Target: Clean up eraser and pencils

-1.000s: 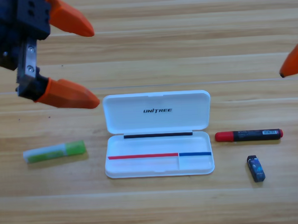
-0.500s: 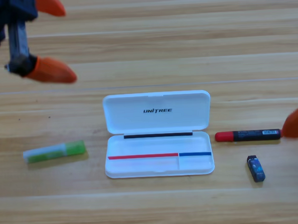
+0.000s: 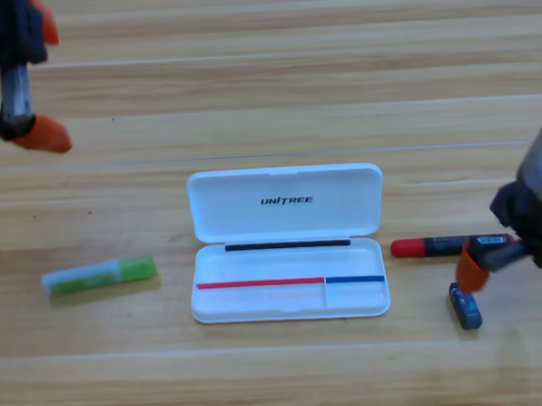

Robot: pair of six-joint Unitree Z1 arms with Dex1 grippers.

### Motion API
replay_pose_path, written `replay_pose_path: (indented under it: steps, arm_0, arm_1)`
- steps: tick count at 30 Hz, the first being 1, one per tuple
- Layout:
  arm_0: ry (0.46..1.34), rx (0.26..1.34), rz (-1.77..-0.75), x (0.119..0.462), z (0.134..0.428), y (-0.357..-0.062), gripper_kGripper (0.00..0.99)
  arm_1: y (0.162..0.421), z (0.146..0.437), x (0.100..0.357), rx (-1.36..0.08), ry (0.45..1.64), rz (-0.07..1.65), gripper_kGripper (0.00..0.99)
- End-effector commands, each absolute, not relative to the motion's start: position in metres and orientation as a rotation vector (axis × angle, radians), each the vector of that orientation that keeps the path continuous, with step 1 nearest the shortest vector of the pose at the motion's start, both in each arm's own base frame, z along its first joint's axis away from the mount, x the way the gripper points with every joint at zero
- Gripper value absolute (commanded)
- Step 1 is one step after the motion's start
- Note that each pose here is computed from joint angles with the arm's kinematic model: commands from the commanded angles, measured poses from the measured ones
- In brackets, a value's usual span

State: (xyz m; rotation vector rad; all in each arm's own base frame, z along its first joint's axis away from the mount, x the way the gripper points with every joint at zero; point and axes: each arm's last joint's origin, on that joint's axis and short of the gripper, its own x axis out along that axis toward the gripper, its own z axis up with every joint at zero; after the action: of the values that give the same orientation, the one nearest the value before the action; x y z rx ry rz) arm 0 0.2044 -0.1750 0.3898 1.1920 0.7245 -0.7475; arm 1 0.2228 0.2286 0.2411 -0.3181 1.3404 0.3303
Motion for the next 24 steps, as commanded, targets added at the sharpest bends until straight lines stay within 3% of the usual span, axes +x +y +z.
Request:
replay_pose_path:
  steps: [1, 12, 24]
  arm_0:
    - [0.953, 1.218, -0.751, 0.24, 0.337, -0.17, 0.927]
    - [1.151, 1.208, -0.859, 0.264, 0.275, -0.178, 0.919]
    - [1.147, 1.166, -0.869, 0.269, 0.233, -0.162, 0.922]
  arm_1:
    - [0.236, 0.199, 0.238, -0.312, 1.392, 0.268, 0.939]
    - [0.241, 0.176, 0.24, -0.248, 1.466, 0.229, 0.896]
    - [0.243, 0.159, 0.241, -0.211, 1.479, 0.198, 0.853]
